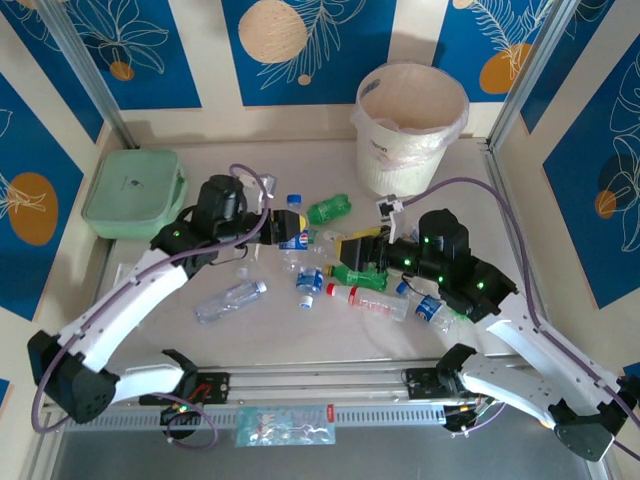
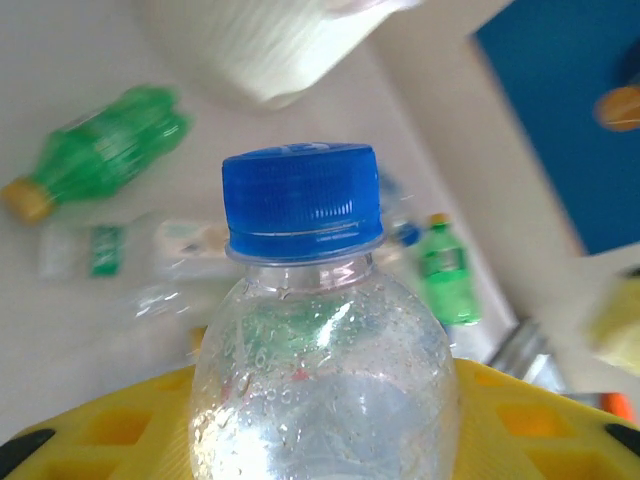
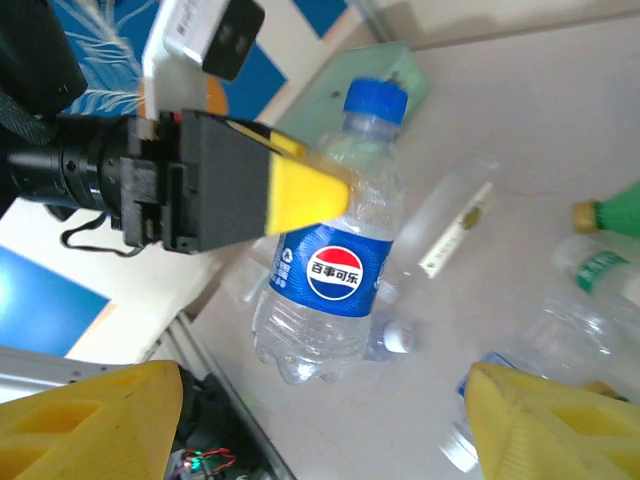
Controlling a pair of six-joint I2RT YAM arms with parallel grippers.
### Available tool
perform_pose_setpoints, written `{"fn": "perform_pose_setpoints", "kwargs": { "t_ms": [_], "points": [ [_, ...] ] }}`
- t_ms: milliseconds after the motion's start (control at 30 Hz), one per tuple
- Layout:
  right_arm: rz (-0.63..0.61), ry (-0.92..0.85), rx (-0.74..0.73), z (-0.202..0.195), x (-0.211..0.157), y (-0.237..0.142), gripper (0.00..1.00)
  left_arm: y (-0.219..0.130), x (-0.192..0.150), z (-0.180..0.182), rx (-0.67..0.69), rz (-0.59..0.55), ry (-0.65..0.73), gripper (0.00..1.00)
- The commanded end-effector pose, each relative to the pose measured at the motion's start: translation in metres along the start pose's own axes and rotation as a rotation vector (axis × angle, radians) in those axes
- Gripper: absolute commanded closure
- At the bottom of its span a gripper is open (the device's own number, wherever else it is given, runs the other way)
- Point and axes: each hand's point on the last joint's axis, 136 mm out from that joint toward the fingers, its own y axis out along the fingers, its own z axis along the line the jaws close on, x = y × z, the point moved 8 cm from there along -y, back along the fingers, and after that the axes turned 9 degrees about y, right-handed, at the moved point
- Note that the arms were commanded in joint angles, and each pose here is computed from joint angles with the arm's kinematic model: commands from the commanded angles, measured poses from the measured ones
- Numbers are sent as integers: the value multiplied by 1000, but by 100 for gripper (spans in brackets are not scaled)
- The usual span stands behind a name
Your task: Put the plastic bottles in the bin
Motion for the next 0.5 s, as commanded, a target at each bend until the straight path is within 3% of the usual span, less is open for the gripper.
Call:
{"fn": "perform_pose_setpoints", "kwargs": {
  "t_ms": [0, 200, 333, 467],
  "points": [
    [-22, -51, 222, 23, 5, -4, 25, -22, 22, -33, -241, -161, 88, 53],
    [53, -30, 365, 35, 12, -2, 16, -41, 28, -58, -467, -234, 126, 53],
    [92, -3, 399, 40, 17, 2, 10, -51, 29, -67, -537, -262, 144, 54],
    [175, 21, 480, 49, 20, 11, 10, -57, 30, -72, -578, -290, 141, 54]
  ]
}}
